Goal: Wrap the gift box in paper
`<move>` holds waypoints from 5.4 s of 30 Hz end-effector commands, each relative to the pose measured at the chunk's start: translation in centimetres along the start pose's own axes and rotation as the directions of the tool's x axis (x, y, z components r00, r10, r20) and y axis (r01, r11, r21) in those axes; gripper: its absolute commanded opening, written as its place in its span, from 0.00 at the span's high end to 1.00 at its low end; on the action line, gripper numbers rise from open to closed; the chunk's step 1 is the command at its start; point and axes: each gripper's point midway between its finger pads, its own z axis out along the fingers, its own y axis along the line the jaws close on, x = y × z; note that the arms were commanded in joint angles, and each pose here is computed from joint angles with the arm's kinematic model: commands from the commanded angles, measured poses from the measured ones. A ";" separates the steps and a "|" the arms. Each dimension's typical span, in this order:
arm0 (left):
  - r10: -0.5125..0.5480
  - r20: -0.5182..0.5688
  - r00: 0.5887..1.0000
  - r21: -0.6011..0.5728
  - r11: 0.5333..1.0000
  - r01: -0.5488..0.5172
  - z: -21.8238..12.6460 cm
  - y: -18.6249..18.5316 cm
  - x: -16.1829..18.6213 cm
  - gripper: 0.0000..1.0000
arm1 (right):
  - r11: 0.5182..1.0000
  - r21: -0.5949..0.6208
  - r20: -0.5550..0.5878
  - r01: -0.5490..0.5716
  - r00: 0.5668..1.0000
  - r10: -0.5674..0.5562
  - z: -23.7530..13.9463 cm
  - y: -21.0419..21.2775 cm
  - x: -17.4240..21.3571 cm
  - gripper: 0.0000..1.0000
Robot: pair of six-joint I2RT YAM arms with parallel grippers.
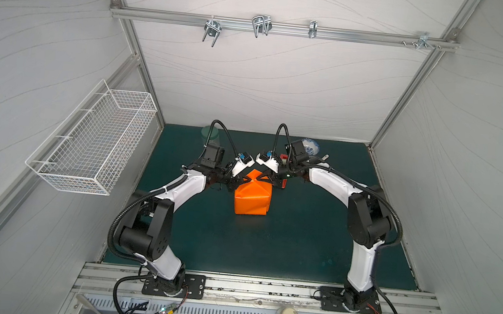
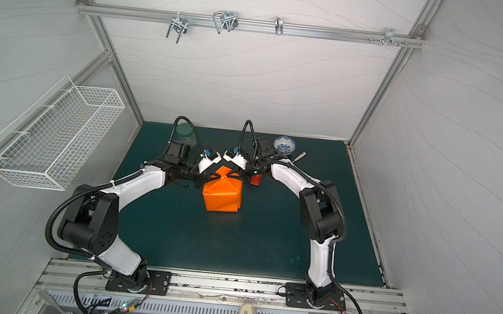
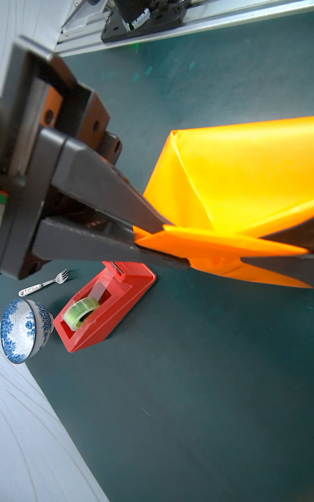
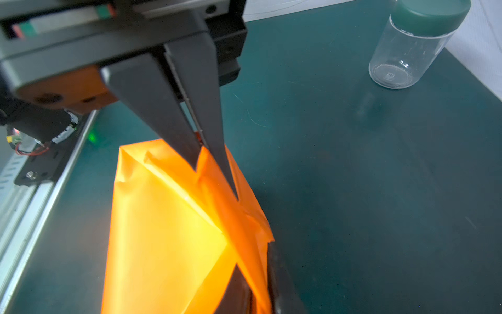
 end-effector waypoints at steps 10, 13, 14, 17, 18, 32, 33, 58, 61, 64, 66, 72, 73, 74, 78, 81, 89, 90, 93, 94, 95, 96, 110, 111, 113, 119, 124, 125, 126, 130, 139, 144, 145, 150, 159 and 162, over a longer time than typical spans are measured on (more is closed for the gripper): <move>0.180 0.016 0.984 -0.067 0.982 -0.178 -0.3 -0.6 -0.4 1.00 | 0.990 0.023 0.049 -0.141 0.989 0.140 -3.2 1.6 -1.1 0.54; 0.205 0.017 0.979 -0.069 0.977 -0.203 -0.3 -0.8 -0.1 1.00 | 0.973 0.032 0.077 -0.228 0.971 0.225 -4.6 2.1 -1.4 0.43; 0.213 0.016 0.977 -0.065 0.975 -0.212 -0.3 -1.0 0.0 1.00 | 0.965 0.027 0.096 -0.259 0.962 0.256 -5.2 2.2 -1.6 0.41; 0.255 0.017 0.967 -0.063 0.965 -0.254 -0.3 -1.3 0.3 1.00 | 0.908 0.055 0.162 -0.415 0.901 0.402 -6.8 1.3 -1.7 0.35; 0.267 0.018 0.964 -0.060 0.962 -0.265 -0.3 -1.5 0.4 1.00 | 0.870 0.062 0.180 -0.488 0.863 0.472 -7.1 0.6 -1.5 0.34; 0.317 0.007 0.948 -0.050 0.947 -0.316 -0.3 -2.0 1.2 1.00 | 0.525 0.261 0.160 -0.810 0.573 0.804 -4.0 -3.4 1.3 0.19; 0.316 0.008 0.949 -0.049 0.948 -0.315 -0.3 -2.0 1.2 1.00 | 0.524 0.274 0.150 -0.807 0.573 0.805 -3.6 -3.0 1.6 0.19; 0.319 0.014 0.948 -0.003 0.948 -0.319 -1.6 -4.2 1.4 0.47 | 0.551 0.366 0.195 -0.750 0.641 0.743 -2.2 1.3 4.4 0.18; 0.298 0.042 0.954 -0.007 0.954 -0.298 -2.3 -4.9 0.9 0.37 | 0.573 0.366 0.213 -0.733 0.665 0.716 -2.1 1.5 4.3 0.18; 0.243 0.106 0.964 -0.045 0.970 -0.239 -3.4 -5.0 -0.2 0.35 | 0.592 0.378 0.220 -0.711 0.690 0.689 -2.2 1.7 4.2 0.18; 0.177 0.172 0.969 -0.075 0.983 -0.166 -4.6 -4.8 -1.4 0.34 | 0.600 0.381 0.227 -0.703 0.701 0.676 -2.3 1.7 4.1 0.18; -0.179 0.427 0.886 -0.099 0.965 0.243 -7.8 -2.2 -5.7 0.27 | 0.615 0.380 0.230 -0.691 0.715 0.660 -2.4 1.9 4.1 0.19; -0.264 0.457 0.849 -0.101 0.933 0.344 -8.0 -1.2 -5.9 0.25 | 0.616 0.382 0.233 -0.689 0.716 0.658 -2.5 1.9 4.1 0.19; -0.369 0.475 0.799 -0.098 0.880 0.465 -7.9 0.1 -5.6 0.23 | 0.618 0.382 0.230 -0.687 0.719 0.656 -2.5 1.9 4.1 0.19; -0.650 0.392 0.652 -0.081 0.681 0.728 -6.2 2.2 -3.7 0.20 | 0.625 0.383 0.230 -0.681 0.725 0.649 -2.5 2.0 4.0 0.19; -0.705 0.314 0.636 -0.089 0.645 0.759 -4.6 1.9 -2.9 0.19 | 0.628 0.384 0.231 -0.676 0.729 0.644 -2.6 2.0 4.0 0.19; -0.755 0.195 0.626 -0.096 0.620 0.778 -2.4 0.9 0.1 0.18 | 0.631 0.391 0.237 -0.670 0.736 0.634 -2.8 2.0 4.0 0.19; -0.755 0.197 0.625 -0.103 0.619 0.779 -2.4 0.9 0.4 0.18 | 0.632 0.392 0.237 -0.668 0.737 0.633 -2.9 2.0 4.0 0.19; -0.761 0.178 0.624 -0.103 0.616 0.781 -2.0 0.6 1.1 0.18 | 0.635 0.388 0.239 -0.668 0.738 0.631 -2.8 1.9 3.8 0.19; -0.762 0.175 0.624 -0.102 0.616 0.781 -1.9 0.4 1.3 0.18 | 0.637 0.387 0.239 -0.667 0.740 0.629 -2.8 1.9 3.6 0.18; -0.765 0.174 0.620 -0.103 0.612 0.784 -1.8 0.3 1.6 0.18 | 0.638 0.389 0.236 -0.664 0.742 0.628 -2.8 1.9 3.6 0.18; -0.768 0.173 0.617 -0.103 0.609 0.787 -1.7 0.2 1.9 0.18 | 0.639 0.390 0.238 -0.663 0.743 0.626 -3.0 1.8 3.4 0.18; -0.779 0.175 0.602 -0.167 0.579 0.798 -1.6 -0.3 5.5 0.18 | 0.660 0.325 0.247 -0.677 0.734 0.632 -3.6 1.9 0.3 0.16; -0.781 0.173 0.601 -0.163 0.579 0.799 -1.5 -0.3 5.6 0.18 | 0.655 0.311 0.255 -0.688 0.725 0.640 -3.8 2.2 -0.1 0.15; -0.785 0.174 0.595 -0.158 0.574 0.803 -1.3 -0.4 5.8 0.18 | 0.637 0.285 0.256 -0.716 0.698 0.669 -3.8 2.7 -0.2 0.14; -0.791 0.177 0.586 -0.154 0.566 0.810 -1.3 -0.6 6.0 0.18 | 0.572 0.300 0.207 -0.763 0.637 0.742 -2.4 3.7 3.2 0.14; -0.795 0.232 0.561 -0.102 0.553 0.827 -2.2 -0.8 4.1 0.16 | 0.541 0.309 0.181 -0.782 0.607 0.774 -1.5 5.0 6.2 0.14; -0.797 0.256 0.548 -0.075 0.548 0.833 -2.6 -0.9 3.4 0.14 | 0.539 0.308 0.180 -0.784 0.605 0.776 -1.4 5.1 6.6 0.14; -0.802 0.280 0.528 -0.050 0.538 0.842 -3.0 -1.0 2.7 0.13 | 0.539 0.307 0.179 -0.784 0.604 0.776 -1.2 5.2 7.0 0.14; -0.831 0.313 0.459 0.038 0.494 0.869 -3.8 -1.7 1.1 0.10 | 0.548 0.304 0.174 -0.779 0.611 0.773 -1.0 5.5 7.6 0.14; -0.881 0.184 0.437 0.019 0.447 0.894 -1.0 -3.2 4.3 0.14 | 0.563 0.314 0.183 -0.764 0.631 0.754 -1.6 5.2 7.2 0.14; -0.889 0.164 0.427 -0.034 0.427 0.903 -0.4 -3.6 7.3 0.15 | 0.577 0.270 0.210 -0.770 0.632 0.746 -2.8 4.6 5.0 0.12; -0.893 0.161 0.421 -0.040 0.421 0.906 -0.3 -3.6 7.7 0.15 | 0.584 0.261 0.214 -0.769 0.636 0.742 -3.0 4.6 4.5 0.12; -0.901 0.156 0.405 -0.055 0.401 0.914 0.1 -3.7 9.1 0.16 | 0.601 0.241 0.245 -0.762 0.647 0.722 -5.0 4.7 2.1 0.10; -0.900 0.162 0.404 -0.062 0.399 0.915 0.0 -3.7 9.2 0.19 | 0.576 0.255 0.206 -0.777 0.625 0.753 -6.1 5.4 3.3 0.10; -0.900 0.162 0.405 -0.072 0.398 0.914 -0.2 -3.7 9.1 0.19 | 0.522 0.261 0.246 -0.812 0.579 0.778 -8.0 3.2 3.9 0.13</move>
